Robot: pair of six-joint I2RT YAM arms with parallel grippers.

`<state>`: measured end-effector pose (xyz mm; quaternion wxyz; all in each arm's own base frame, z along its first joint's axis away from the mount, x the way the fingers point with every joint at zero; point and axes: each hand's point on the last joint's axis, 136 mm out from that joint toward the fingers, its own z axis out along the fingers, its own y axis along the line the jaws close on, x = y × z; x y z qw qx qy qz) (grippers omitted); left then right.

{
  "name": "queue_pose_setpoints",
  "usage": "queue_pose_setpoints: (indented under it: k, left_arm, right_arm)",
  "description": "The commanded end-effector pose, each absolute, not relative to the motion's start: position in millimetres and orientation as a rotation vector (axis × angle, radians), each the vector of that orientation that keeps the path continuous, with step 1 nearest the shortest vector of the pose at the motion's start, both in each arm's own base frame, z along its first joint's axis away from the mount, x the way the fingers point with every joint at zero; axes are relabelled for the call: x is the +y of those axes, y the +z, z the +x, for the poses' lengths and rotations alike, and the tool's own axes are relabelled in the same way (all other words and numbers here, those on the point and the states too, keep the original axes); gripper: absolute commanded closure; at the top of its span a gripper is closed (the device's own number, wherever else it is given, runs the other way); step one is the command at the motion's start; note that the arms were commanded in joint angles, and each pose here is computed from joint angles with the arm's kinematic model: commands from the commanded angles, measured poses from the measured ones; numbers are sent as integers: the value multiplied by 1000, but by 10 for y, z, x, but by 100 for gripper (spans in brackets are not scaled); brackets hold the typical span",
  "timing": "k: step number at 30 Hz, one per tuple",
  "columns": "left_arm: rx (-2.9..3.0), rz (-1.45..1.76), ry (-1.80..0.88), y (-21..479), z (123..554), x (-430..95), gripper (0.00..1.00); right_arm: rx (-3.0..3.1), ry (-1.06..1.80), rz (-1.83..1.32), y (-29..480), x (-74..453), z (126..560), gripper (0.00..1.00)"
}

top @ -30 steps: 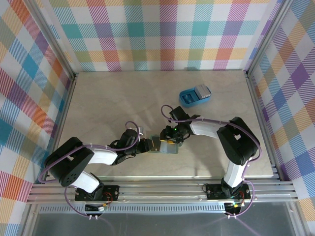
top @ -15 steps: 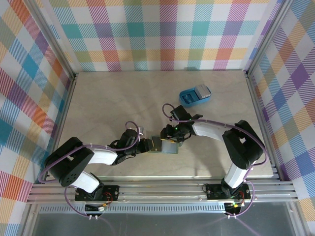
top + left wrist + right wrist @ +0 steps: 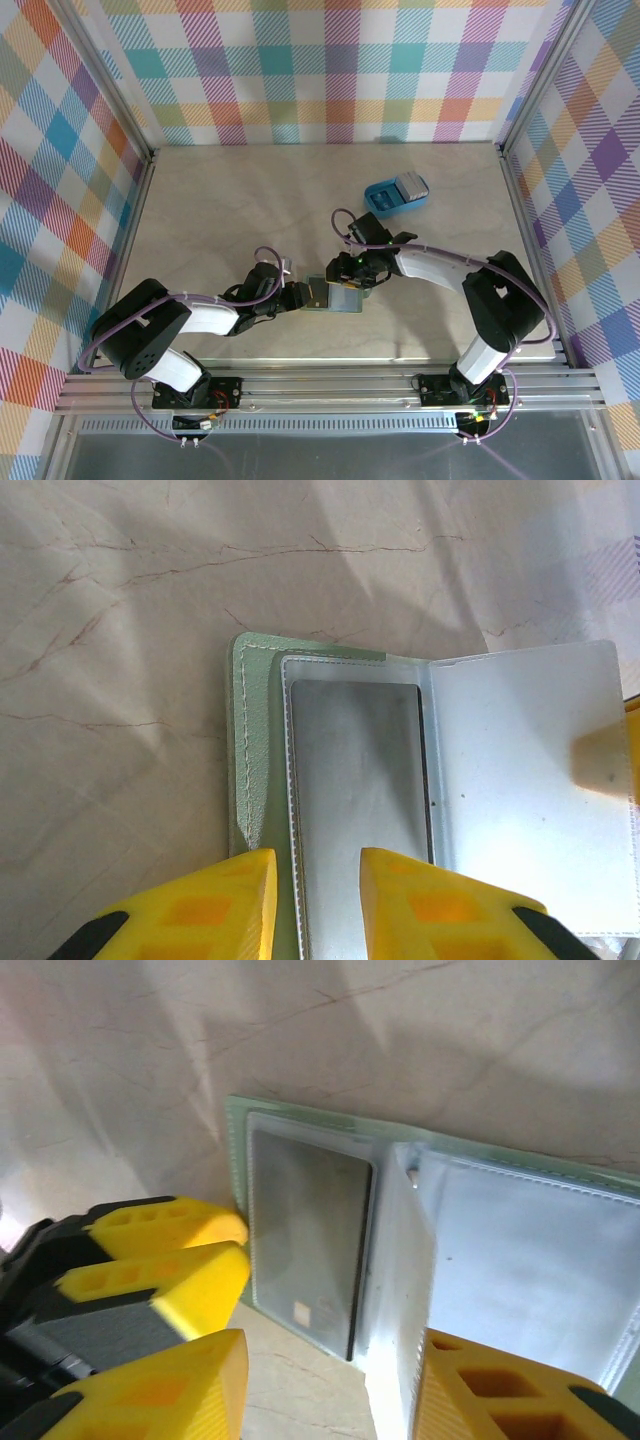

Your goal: Put the credit cards into the card holder

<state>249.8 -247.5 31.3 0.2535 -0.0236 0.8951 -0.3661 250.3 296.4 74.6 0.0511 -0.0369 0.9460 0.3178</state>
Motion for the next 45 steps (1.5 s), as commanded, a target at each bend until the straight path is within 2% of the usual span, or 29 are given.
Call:
queue_pose_setpoints:
  k: [1, 11, 27, 33, 39, 45]
  left_arm:
    - [2446, -47, -971, 275, 2506, -2501, 72]
    - [2415, -53, -921, 414, 2518, -2403, 72]
    - [2357, -104, -892, 685, 2484, -2230, 72]
    - [2357, -109, -891, 690, 2453, -2199, 72]
    - [2291, -83, -978, 829, 2469, -2293, 71]
    - [2079, -18, -1141, 1391, 2479, -2444, 67]
  right_arm:
    - [2854, 1071, -183, 799, 3065, 2430, 56]
    - [2828, 1234, -196, 790, 3275, 2459, 55]
    - [2831, 1274, -180, 658, 3417, 2570, 54]
    - [2752, 1223, -225, 835, 3365, 2636, 54]
    - [2560, 1023, -297, 1241, 2987, 2779, 52]
    - [2432, 737, -212, 1671, 2098, 2931, 46]
